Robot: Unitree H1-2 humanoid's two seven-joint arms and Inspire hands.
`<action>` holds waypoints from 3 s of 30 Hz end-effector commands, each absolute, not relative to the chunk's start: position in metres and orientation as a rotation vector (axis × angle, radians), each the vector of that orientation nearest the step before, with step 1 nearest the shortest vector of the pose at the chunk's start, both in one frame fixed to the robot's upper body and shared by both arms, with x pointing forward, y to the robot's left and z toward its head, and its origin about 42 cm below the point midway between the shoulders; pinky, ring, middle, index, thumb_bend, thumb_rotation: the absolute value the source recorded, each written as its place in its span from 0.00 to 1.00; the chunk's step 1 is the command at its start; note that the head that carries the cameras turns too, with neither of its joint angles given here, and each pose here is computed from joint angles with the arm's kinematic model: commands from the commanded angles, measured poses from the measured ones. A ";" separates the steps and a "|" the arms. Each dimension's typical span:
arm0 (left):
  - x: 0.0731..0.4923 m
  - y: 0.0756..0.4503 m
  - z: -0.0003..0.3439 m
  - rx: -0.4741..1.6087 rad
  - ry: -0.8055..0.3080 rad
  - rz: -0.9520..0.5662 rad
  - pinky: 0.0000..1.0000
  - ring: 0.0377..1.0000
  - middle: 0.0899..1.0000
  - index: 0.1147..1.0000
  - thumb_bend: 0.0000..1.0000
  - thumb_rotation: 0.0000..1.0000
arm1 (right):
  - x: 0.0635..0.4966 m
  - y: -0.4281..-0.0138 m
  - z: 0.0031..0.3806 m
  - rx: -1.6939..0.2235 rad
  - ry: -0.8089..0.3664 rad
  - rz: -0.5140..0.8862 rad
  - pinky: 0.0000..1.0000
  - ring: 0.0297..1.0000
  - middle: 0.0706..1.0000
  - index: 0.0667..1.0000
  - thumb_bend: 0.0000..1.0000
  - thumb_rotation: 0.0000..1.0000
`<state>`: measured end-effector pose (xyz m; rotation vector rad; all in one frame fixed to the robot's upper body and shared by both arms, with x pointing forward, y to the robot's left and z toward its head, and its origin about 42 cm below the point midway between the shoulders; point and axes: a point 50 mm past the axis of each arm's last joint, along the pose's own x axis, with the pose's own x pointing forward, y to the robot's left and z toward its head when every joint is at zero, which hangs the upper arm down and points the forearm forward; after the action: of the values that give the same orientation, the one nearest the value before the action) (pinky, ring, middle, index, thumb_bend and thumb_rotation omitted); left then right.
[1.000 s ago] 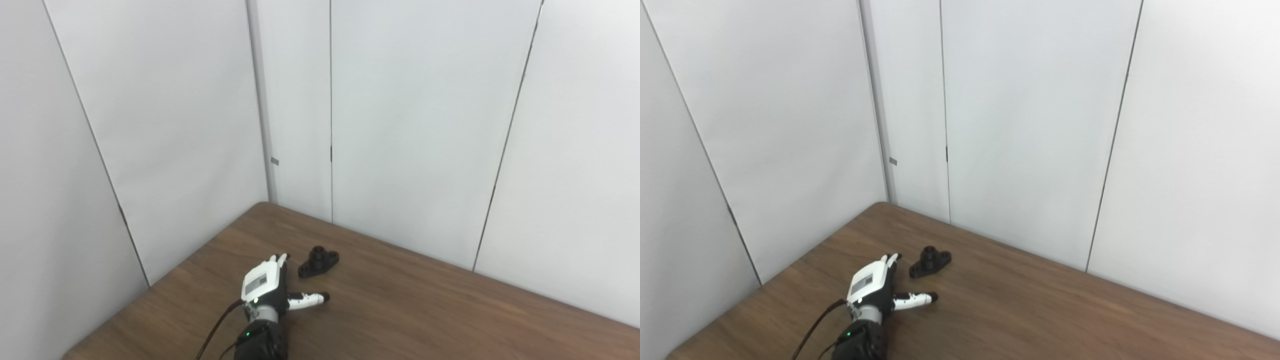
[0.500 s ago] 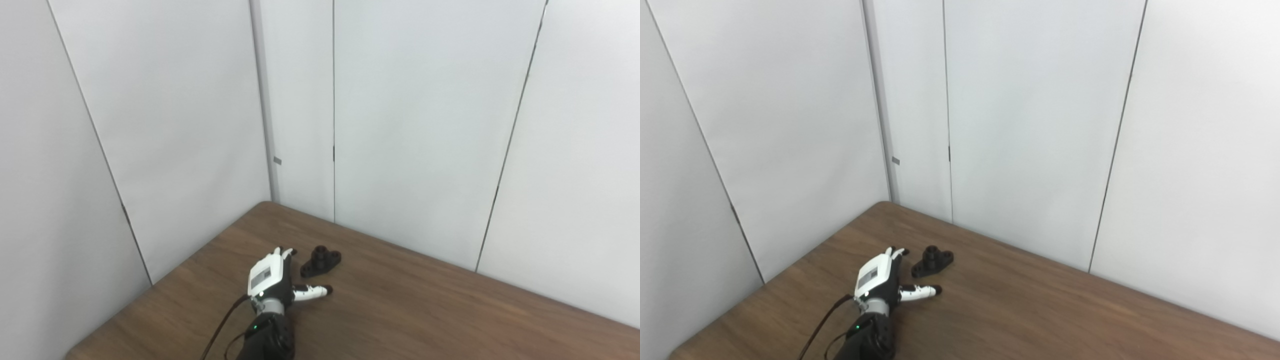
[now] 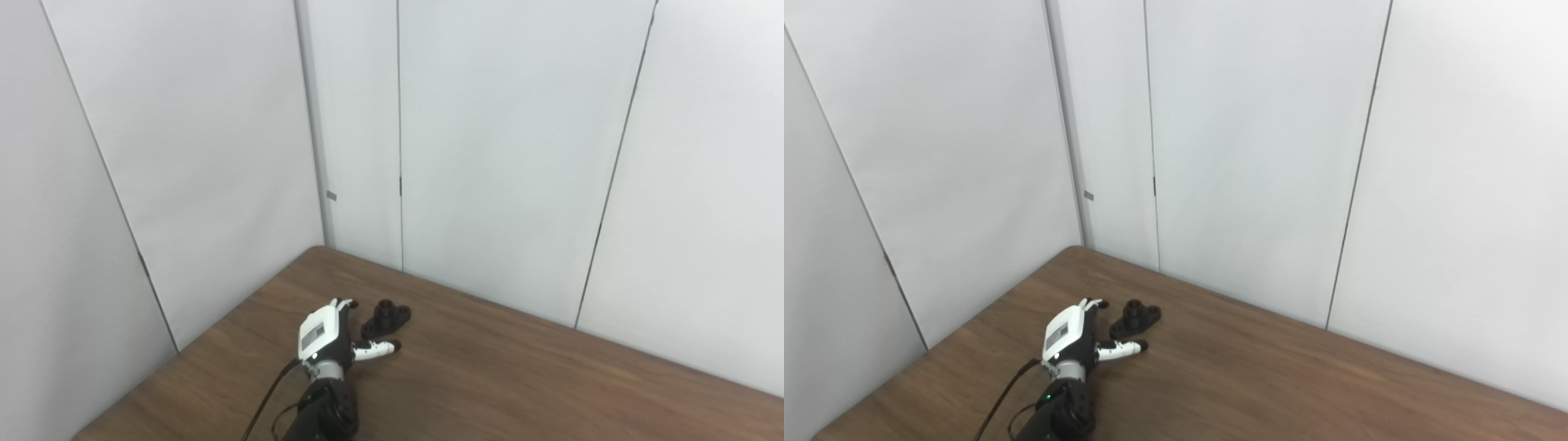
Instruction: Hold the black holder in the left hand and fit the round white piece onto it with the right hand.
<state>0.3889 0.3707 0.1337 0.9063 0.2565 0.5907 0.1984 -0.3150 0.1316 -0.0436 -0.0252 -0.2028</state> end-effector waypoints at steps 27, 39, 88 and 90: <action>0.408 0.357 0.118 0.923 0.226 0.650 0.82 0.84 0.74 0.41 0.52 0.04 | 0.144 -0.320 0.125 -0.057 0.032 -0.219 0.82 0.96 0.98 0.97 0.32 0.00; 0.408 0.352 0.133 0.974 0.173 0.570 0.75 0.83 0.75 0.41 0.52 0.04 | 0.149 -0.315 0.123 -0.073 0.037 -0.234 0.79 0.94 0.97 0.95 0.33 0.00; 0.358 0.157 0.135 1.164 -0.136 -0.322 1.00 0.93 0.89 0.42 0.52 0.05 | 0.163 -0.295 0.174 -0.007 -0.204 -0.283 0.97 1.00 1.00 0.96 0.21 0.00; 0.354 0.154 0.133 1.156 -0.149 -0.345 1.00 0.93 0.89 0.42 0.52 0.05 | 0.163 -0.296 0.177 -0.049 -0.214 -0.308 0.89 0.97 0.97 0.93 0.25 0.00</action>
<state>0.3632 0.1543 0.1513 1.1340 -0.1984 -0.2736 0.1921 -0.2985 0.1807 -0.0224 -0.2262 -0.2656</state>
